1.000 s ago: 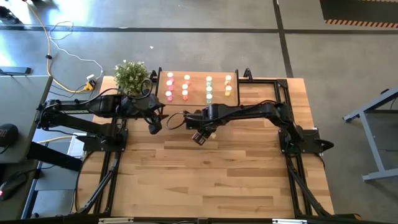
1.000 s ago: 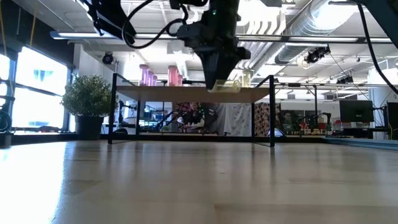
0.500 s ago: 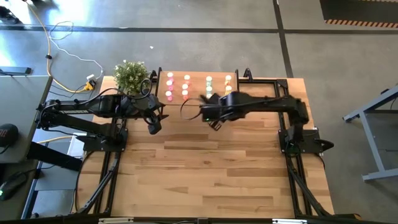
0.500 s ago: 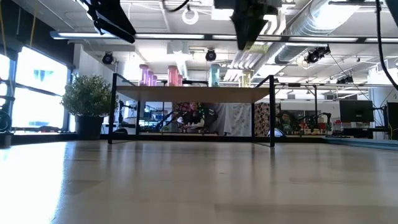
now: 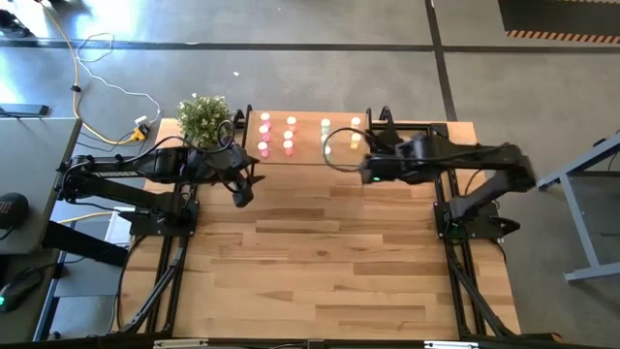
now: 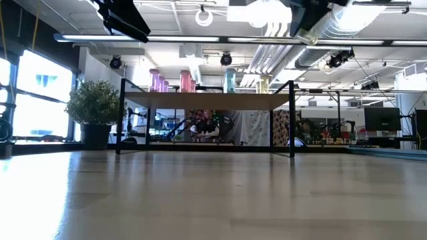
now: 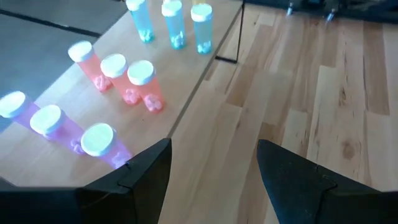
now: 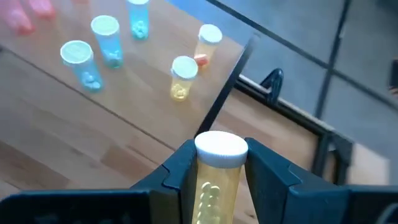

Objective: Pick and place medicine bottles onto shelf by color
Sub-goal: Put the yellow pill bottle on the shelf aligned with the other yellow pill bottles

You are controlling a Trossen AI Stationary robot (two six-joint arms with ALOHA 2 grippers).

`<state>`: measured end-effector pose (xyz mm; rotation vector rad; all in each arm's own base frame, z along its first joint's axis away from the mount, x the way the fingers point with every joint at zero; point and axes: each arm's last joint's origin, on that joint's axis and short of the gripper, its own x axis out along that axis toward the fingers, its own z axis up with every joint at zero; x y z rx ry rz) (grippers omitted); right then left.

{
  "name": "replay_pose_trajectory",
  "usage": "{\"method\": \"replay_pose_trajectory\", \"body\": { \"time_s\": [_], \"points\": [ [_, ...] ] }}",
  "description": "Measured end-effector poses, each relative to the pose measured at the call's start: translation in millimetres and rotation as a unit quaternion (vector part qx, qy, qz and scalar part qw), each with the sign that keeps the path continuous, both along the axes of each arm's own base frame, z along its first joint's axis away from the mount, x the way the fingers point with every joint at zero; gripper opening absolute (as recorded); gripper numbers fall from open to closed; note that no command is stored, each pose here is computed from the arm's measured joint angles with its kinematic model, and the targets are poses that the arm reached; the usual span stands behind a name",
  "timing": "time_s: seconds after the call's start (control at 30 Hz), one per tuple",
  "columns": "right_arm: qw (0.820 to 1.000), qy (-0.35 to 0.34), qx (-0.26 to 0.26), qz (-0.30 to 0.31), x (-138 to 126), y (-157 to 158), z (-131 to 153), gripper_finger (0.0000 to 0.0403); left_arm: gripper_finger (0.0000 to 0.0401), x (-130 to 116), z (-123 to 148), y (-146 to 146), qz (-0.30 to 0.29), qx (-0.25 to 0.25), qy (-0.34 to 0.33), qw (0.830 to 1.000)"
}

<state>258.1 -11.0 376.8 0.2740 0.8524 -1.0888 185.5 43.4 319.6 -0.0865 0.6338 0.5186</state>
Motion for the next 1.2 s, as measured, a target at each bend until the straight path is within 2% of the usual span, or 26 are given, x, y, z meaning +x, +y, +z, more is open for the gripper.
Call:
{"method": "replay_pose_trajectory", "body": {
  "time_s": [0.17,0.33,0.57,0.73,0.97,1.2],
  "points": [
    [0.992,-0.122,-0.014,0.005,-27.6,3.8,-15.5,0.0105,0.0227,1.7,2.4,0.4,0.0,0.004,-0.015,1.0],
    [0.969,-0.241,-0.039,0.032,-40.2,9.4,-33.0,0.0105,0.0227,1.6,2.4,0.7,0.005,0.007,-0.014,1.0],
    [0.937,-0.332,-0.088,0.059,-40.7,17.1,-70.1,0.0105,0.0227,1.5,2.4,0.7,0.006,0.008,-0.014,1.0],
    [0.915,-0.37,-0.132,0.095,-34.0,25.1,-99.6,0.0105,0.0227,1.5,2.4,0.7,0.005,0.01,-0.013,1.0],
    [0.893,-0.378,-0.209,0.127,-34.3,28.5,-131.5,0.0105,0.0227,1.5,2.4,0.7,0.004,0.011,-0.012,1.0],
    [0.897,-0.339,-0.252,0.133,-23.5,20.9,-151.8,0.0105,0.0227,1.5,2.4,0.7,0.004,0.011,-0.012,1.0]
  ]
}}
